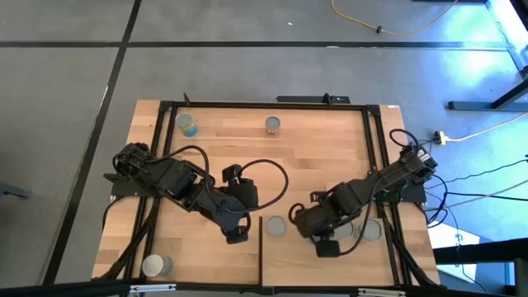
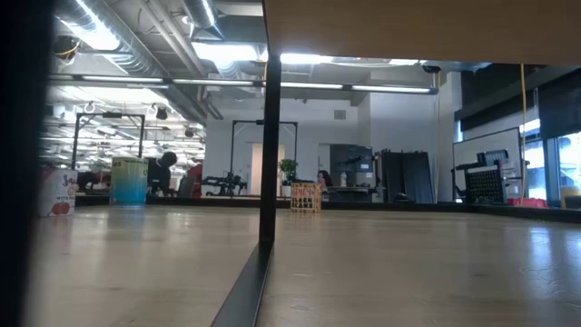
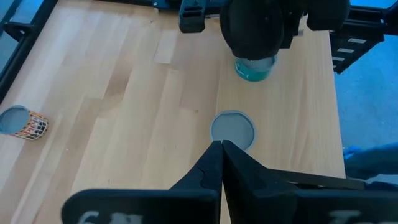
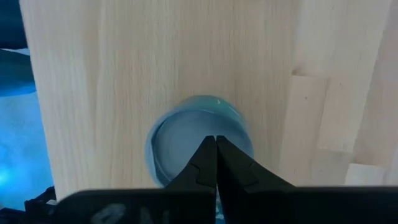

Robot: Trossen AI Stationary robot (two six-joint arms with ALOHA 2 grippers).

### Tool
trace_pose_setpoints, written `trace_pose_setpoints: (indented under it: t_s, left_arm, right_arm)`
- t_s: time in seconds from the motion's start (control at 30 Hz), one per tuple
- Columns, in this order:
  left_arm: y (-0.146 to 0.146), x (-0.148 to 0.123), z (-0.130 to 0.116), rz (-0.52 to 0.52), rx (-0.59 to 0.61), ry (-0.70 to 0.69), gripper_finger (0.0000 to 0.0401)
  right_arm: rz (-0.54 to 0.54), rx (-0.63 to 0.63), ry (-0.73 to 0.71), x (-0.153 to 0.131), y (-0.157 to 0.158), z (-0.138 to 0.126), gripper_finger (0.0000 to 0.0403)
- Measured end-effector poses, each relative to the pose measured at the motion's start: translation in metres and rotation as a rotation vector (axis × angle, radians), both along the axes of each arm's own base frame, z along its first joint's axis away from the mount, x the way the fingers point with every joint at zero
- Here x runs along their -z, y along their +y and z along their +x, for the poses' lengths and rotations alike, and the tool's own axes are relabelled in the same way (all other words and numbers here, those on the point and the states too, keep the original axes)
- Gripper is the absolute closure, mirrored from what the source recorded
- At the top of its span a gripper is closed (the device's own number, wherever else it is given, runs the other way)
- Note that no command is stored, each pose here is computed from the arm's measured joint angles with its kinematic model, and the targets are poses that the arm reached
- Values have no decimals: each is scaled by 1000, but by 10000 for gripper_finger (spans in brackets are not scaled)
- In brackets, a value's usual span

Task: Pick and place cans onto a shelf
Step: Adjust the green tuna can on the shelf

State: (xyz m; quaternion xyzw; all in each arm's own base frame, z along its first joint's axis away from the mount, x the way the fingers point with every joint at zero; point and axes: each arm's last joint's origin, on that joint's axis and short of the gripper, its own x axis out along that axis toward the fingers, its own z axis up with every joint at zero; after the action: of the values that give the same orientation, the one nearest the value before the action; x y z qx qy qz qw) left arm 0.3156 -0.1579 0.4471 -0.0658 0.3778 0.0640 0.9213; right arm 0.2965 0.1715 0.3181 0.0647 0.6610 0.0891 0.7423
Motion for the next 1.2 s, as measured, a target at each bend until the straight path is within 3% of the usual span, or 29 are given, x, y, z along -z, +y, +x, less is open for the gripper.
trace_pose_setpoints:
  t_s: [1.2]
  left_arm:
    - [0, 0, 0, -2, -1, 0, 401]
  right_arm:
    - [-38, -55, -49, 4, -1, 6, 402]
